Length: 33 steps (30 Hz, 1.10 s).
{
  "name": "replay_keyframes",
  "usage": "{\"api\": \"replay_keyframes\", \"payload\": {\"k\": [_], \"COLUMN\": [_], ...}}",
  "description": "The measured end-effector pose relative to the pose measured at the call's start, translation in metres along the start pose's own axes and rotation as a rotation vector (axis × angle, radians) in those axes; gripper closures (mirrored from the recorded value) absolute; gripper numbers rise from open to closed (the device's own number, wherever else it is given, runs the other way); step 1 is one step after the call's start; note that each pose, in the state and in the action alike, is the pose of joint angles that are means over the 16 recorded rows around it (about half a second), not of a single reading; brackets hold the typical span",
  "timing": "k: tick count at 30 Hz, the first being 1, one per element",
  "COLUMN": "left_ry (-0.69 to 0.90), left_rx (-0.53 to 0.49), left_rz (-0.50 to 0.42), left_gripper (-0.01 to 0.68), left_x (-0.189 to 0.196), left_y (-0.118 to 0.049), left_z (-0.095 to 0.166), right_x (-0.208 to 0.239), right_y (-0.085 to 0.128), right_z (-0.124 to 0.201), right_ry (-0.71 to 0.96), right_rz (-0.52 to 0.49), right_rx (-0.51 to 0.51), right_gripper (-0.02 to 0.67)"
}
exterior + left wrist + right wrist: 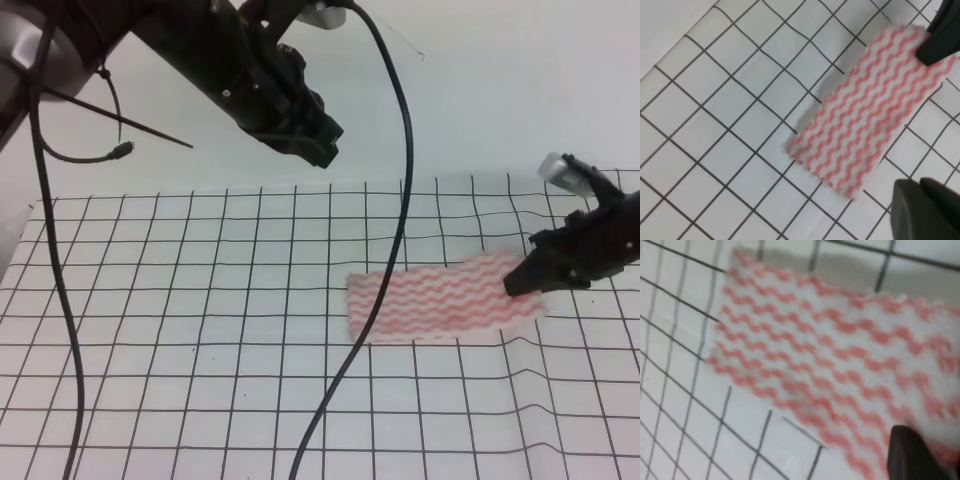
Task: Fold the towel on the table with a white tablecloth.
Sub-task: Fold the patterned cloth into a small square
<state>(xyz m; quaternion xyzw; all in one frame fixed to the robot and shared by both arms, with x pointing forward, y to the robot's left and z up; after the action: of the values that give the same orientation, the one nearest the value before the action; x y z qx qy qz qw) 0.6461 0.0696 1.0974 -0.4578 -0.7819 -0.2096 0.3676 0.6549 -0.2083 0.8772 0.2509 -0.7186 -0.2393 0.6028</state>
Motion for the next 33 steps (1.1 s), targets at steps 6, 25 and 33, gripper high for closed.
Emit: {"api": "replay_keyframes", "payload": {"k": [6,25,33], "left_ry": [-0.002,-0.013,0.017], "left_rx": [-0.003,-0.045,-0.047], "left_rz": [-0.005,-0.183,-0.265], "left_gripper": [0.672,0.672,0.672], "left_x": [0.002,0.064,0.086], "left_y": [0.0,-0.002,-0.002], "left_z": [-0.001,-0.006,0.002], "right_x": [0.003,-0.042,-0.056], "right_y": [0.015,0.076,0.091], "right_z": [-0.002,0.002,0.007], "right_ry": [-0.02,-0.077,-0.072], "right_rz": [0.007,0.017,-0.002], "right_rx": [0.032,0.143,0.162], "right_gripper": [0.575,0.575,0.575]}}
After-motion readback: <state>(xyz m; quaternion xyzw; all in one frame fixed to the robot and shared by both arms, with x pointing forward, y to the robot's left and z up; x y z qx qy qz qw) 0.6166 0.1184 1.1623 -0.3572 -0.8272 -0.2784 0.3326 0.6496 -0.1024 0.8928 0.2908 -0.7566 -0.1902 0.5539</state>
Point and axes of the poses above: a point on each arm's last joint axis where the gripper is mounted, x pointing back along that axis away from the gripper, y along the wrist's bending axis when the last joint is at zero, z = x × y, the point moved 6 cm from there along -x, pointing out along that axis toward the gripper, and after that the axes turned 14 degrees about -x, right-handed, at the moved point
